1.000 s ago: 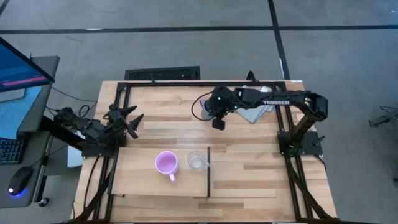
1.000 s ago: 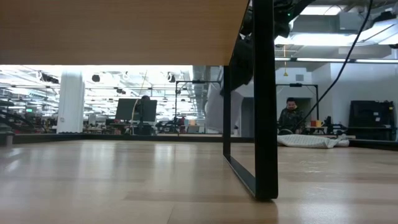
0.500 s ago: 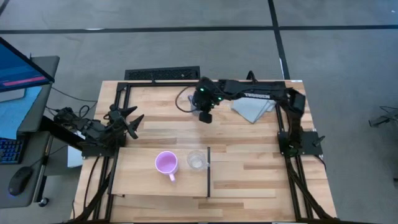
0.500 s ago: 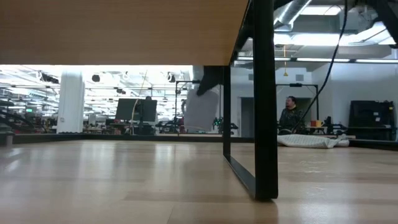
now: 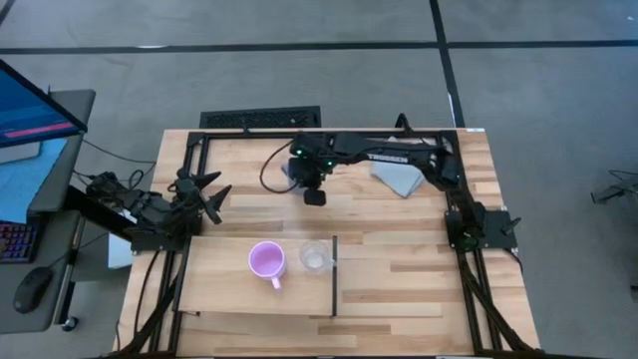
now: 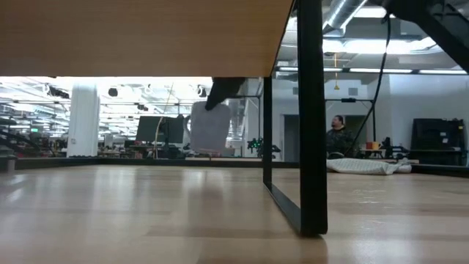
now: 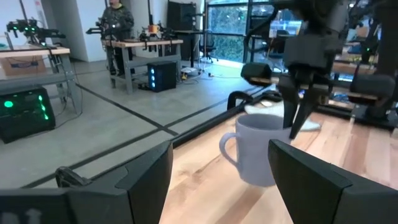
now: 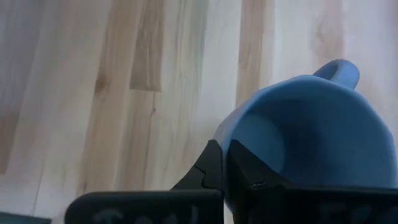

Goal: Stack small to large cups/mugs on shelf
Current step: Put the gray mug on the shelf

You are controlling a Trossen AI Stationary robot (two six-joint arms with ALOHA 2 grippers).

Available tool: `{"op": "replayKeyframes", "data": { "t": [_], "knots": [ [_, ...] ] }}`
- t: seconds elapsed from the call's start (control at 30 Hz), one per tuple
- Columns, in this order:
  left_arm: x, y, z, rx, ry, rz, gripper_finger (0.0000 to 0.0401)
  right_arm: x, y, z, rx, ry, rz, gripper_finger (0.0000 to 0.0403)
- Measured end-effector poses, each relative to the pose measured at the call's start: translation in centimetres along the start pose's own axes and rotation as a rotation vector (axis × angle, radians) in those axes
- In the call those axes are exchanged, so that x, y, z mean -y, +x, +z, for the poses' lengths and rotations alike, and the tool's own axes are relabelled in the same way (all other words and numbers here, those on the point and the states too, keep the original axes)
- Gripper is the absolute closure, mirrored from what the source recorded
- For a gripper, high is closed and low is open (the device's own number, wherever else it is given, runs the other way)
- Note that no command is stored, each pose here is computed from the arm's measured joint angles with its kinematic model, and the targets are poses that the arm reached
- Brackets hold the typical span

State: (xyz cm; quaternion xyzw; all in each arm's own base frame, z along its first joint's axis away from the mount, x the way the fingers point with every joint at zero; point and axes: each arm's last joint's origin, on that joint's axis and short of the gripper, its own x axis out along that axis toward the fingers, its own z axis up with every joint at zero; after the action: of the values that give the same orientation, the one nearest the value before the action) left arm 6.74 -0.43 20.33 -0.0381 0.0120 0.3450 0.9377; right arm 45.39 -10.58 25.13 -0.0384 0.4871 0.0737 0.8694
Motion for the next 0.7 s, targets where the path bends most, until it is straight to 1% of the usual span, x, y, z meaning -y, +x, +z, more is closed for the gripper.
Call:
{"op": "replayKeyframes", "data": {
  "t": [0.17,0.27,0.33,0.4,0.5,0.57,0.7],
  "knots": [
    [0.0,0.0,0.0,-0.003,0.003,-0.005,0.0145,-0.3,1.1,0.1,-0.022,-0.004,0.013,0.0388],
    [0.0,0.0,0.0,-0.003,0.003,-0.005,0.0145,-0.7,1.7,-0.2,-0.065,0.0,0.035,0.0388],
    [0.0,0.0,0.0,-0.003,0.003,-0.005,0.0145,-0.9,2.2,-0.1,-0.056,-0.017,0.038,0.0388],
    [0.0,0.0,0.0,-0.003,0.003,-0.005,0.0145,-1.1,2.2,-0.2,-0.076,-0.015,0.052,0.0388],
    [0.0,0.0,0.0,-0.003,0.003,-0.006,0.0145,-1.4,2.7,0.1,-0.049,-0.029,0.06,0.0388],
    [0.0,0.0,0.0,-0.003,0.003,-0.009,0.0145,-1.5,2.7,-0.2,-0.074,-0.022,0.07,0.0388],
    [0.0,0.0,0.0,-0.004,0.003,-0.011,0.0145,-1.6,3.0,-0.1,-0.067,-0.031,0.073,0.0388]
  ]
}}
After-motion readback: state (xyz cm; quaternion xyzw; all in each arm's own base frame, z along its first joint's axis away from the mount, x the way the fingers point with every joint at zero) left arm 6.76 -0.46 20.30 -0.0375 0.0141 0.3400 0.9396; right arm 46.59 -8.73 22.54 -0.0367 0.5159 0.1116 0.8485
